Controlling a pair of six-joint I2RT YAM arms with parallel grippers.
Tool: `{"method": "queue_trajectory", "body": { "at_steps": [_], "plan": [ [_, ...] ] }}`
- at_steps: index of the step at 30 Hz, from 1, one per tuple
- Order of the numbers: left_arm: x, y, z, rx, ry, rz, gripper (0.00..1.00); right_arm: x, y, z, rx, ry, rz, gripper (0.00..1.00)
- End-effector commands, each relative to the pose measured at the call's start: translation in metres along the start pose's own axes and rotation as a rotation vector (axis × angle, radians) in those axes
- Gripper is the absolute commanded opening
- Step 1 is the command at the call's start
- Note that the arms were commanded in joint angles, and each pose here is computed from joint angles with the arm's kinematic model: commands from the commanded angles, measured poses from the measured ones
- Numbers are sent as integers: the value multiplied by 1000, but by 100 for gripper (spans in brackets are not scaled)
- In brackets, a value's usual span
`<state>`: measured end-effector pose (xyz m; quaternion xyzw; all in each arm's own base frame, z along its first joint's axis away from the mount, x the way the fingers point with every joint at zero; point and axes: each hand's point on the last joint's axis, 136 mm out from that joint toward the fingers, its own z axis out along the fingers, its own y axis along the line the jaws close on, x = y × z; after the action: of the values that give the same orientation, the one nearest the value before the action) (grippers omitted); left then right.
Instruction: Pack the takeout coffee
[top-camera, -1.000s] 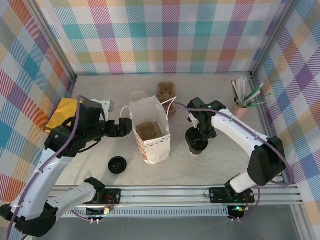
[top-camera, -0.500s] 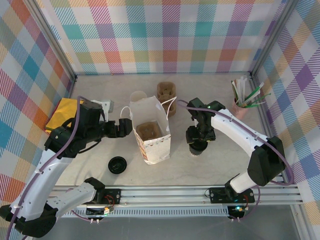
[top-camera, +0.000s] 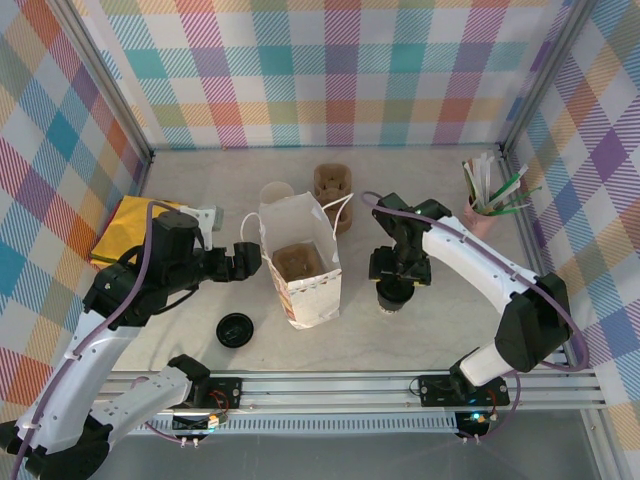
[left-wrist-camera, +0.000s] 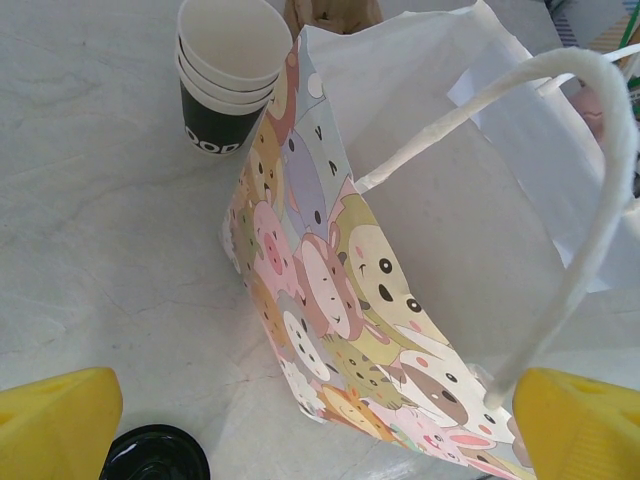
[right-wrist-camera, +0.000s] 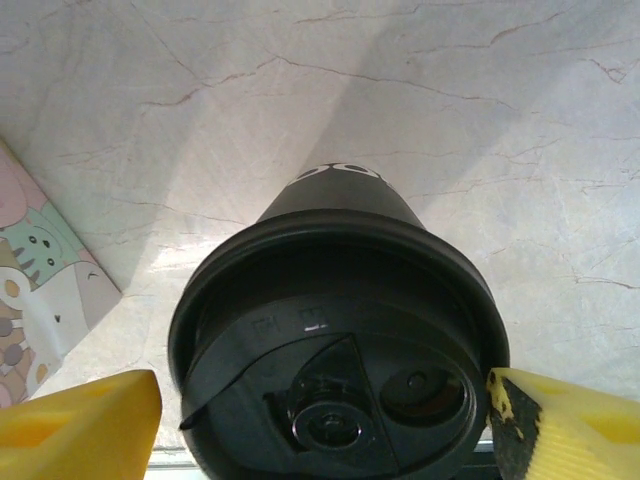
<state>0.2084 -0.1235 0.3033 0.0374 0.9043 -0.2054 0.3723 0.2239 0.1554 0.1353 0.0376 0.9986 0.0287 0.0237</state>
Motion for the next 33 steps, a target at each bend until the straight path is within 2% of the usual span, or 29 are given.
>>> {"method": "queue_trajectory", "body": {
  "at_steps": [1, 5, 10, 19, 33],
  "plan": [
    [-3, -5, -1, 22, -17, 9, 100, 2, -7, -17, 33, -21, -34, 86],
    [-4, -4, 0, 17, -15, 10, 100, 4, -6, -22, 12, -30, -147, 87],
    [-3, -4, 0, 15, -11, 12, 100, 12, -6, -13, 9, 26, -281, 86],
    [-2, -2, -2, 10, -14, 9, 100, 20, 1, -9, -19, 60, -321, 85],
    [-2, -2, -2, 8, -11, 8, 100, 19, -4, 5, 58, 98, -334, 81]
  ]
}}
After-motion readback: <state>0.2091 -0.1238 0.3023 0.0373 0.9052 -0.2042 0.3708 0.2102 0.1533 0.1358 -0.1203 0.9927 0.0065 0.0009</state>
